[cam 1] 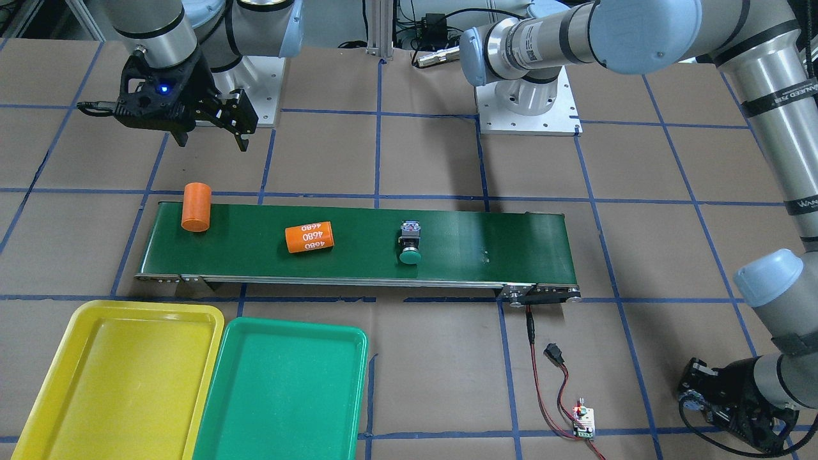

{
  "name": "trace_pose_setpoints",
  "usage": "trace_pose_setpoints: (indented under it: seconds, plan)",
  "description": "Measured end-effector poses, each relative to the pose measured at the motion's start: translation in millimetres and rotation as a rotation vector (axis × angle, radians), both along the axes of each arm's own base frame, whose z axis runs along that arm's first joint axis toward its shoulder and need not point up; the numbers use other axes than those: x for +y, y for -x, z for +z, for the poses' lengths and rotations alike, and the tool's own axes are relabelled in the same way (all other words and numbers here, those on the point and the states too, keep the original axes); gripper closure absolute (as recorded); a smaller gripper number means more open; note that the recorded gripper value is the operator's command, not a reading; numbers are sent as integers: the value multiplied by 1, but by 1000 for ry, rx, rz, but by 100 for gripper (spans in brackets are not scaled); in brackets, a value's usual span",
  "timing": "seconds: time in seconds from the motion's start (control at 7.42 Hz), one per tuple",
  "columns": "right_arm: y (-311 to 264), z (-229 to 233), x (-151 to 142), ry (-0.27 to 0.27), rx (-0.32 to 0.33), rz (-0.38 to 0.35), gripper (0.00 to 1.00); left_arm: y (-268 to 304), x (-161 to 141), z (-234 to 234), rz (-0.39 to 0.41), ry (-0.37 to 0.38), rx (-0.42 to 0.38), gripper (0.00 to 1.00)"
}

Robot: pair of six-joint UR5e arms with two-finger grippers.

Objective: Sort buttons by color to trays
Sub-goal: 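Grasp the clear button block with the left gripper while right gripper lowers, then place the clear block on the belt while right gripper approaches green button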

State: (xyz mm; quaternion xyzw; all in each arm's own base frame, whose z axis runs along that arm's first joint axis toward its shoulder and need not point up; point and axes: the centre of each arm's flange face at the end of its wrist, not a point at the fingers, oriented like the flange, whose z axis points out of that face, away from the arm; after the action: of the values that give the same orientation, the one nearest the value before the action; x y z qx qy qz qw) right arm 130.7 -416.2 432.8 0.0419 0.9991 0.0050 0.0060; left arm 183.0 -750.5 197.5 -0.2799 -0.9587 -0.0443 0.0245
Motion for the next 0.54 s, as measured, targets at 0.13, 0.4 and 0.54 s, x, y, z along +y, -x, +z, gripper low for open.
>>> trace_pose_setpoints:
  seconds: [0.13, 0.4, 0.54]
  plan:
    - [0, -1, 0, -3, -1, 1, 0, 15, 8, 21, 30, -32, 15, 100]
    - [0, -4, -2, -9, -1, 3, 0, 90, 38, 74, 145, -115, 39, 100]
    - [0, -4, -2, -11, -2, 3, 0, 131, 60, 90, 182, -149, 36, 100]
